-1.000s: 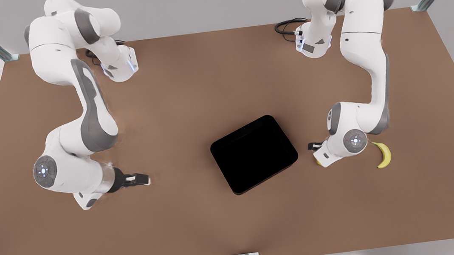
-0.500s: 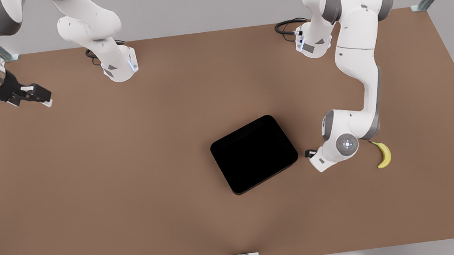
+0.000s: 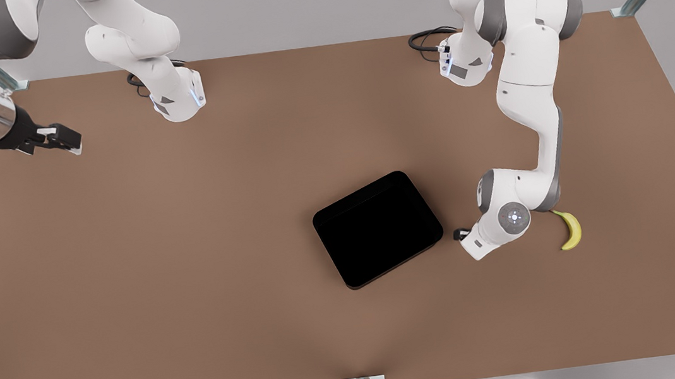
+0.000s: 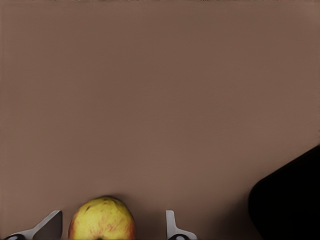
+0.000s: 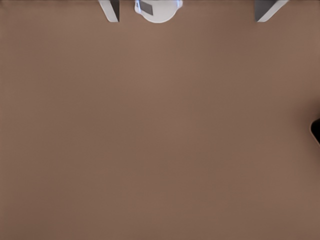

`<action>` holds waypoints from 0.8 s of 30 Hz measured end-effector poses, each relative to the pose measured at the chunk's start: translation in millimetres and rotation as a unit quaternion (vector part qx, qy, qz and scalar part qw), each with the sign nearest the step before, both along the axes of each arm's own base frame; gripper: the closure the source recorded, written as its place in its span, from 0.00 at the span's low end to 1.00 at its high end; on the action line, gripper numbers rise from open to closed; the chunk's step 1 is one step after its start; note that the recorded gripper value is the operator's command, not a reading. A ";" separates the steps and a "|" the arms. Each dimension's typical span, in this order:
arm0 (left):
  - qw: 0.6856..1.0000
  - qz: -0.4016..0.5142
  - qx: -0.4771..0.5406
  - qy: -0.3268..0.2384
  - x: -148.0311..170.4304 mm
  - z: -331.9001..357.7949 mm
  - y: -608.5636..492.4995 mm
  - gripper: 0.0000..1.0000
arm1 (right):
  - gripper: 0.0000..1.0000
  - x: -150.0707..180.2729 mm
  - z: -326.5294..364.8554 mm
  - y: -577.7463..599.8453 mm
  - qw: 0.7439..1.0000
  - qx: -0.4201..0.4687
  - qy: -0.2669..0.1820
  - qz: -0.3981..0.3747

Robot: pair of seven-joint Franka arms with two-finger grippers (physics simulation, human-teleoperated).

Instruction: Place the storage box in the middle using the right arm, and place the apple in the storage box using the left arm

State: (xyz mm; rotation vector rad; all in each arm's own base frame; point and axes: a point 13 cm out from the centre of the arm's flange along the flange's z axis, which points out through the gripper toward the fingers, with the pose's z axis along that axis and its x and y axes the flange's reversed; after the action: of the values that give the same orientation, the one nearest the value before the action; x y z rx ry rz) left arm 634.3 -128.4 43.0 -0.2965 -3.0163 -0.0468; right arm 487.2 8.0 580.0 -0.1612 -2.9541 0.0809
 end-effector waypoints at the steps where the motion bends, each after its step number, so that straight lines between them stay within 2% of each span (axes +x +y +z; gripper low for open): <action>1: 1.000 0.000 0.000 0.000 0.1 -0.9 0.2 0.09 | 0.00 0.0 -0.3 -0.6 1.000 0.000 0.001 0.000; 5: 1.000 0.001 0.000 -0.002 0.7 -2.3 0.1 0.09 | 0.00 0.0 -1.1 -0.9 1.000 -0.001 0.002 0.001; 6: 1.000 0.001 0.000 -0.003 1.0 -2.3 0.4 0.20 | 0.00 0.0 -1.2 -0.2 1.000 -0.002 0.003 0.002; 11: 1.000 0.007 0.006 -0.003 2.3 -0.5 11.5 0.24 | 0.00 0.0 -3.5 5.8 1.000 -0.002 0.005 0.010; 12: 1.000 0.008 0.006 -0.002 1.9 -0.5 12.1 0.27 | 0.00 0.7 -4.4 6.9 1.000 -0.002 0.005 0.012; 14: 1.000 0.009 0.007 0.000 0.9 -1.2 12.5 0.39 | 0.00 1.6 -5.1 8.3 1.000 -0.002 0.006 0.014; 16: 1.000 0.010 0.008 0.002 -0.3 -2.3 13.0 0.45 | 0.00 2.1 -6.0 8.6 1.000 -0.002 0.006 0.014; 20: 1.000 0.013 0.009 -0.003 2.6 8.8 12.1 0.45 | 0.00 2.3 -6.0 6.4 1.000 -0.002 0.006 0.013; 24: 1.000 0.007 0.003 -0.019 5.0 72.5 -22.8 0.45 | 0.00 3.2 -7.0 1.4 1.000 -0.002 0.007 0.009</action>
State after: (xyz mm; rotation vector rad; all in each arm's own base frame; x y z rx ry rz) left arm 639.3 -151.3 115.5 -0.2772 -3.0544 -0.0621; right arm 490.4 9.4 573.0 -0.1345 -2.9416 0.0908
